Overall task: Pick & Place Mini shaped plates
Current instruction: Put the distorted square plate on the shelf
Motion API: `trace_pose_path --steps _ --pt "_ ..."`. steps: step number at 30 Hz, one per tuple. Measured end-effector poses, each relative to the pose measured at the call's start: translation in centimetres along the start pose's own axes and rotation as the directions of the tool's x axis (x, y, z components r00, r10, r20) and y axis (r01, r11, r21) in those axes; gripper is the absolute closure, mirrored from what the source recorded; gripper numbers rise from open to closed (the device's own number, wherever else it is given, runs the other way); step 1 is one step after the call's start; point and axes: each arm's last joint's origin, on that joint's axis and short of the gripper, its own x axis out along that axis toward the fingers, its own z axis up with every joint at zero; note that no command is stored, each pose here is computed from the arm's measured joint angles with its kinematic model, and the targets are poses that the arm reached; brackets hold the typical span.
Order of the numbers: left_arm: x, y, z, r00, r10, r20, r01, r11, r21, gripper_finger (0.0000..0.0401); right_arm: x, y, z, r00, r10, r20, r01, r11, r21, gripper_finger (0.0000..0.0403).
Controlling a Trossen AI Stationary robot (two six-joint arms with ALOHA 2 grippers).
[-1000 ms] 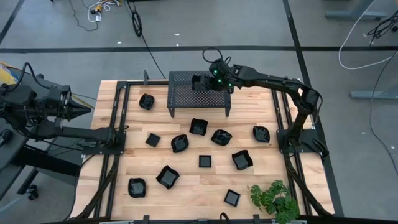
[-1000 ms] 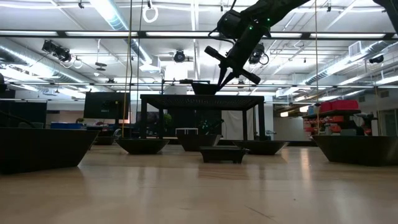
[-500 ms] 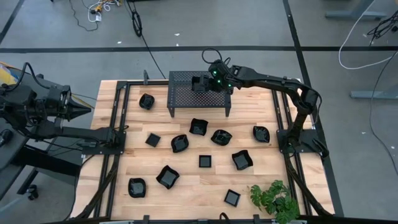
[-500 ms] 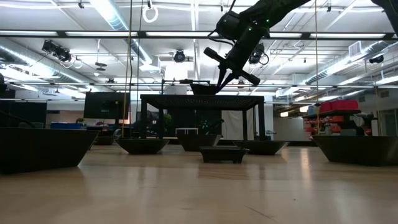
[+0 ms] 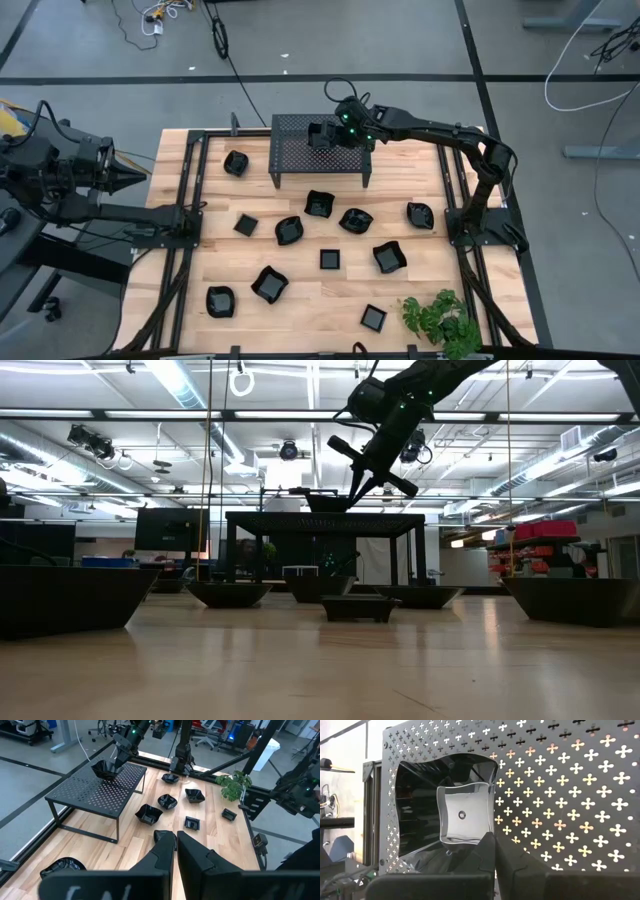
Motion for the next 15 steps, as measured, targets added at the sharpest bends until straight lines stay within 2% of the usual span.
trace_pose_path --steps 15 --pt "0.00 0.00 0.00 1.000 0.000 0.000 0.000 1.000 0.000 0.0376 0.00 0.00 0.00 1.000 0.000 0.000 0.000 1.000 -0.001 0.0389"
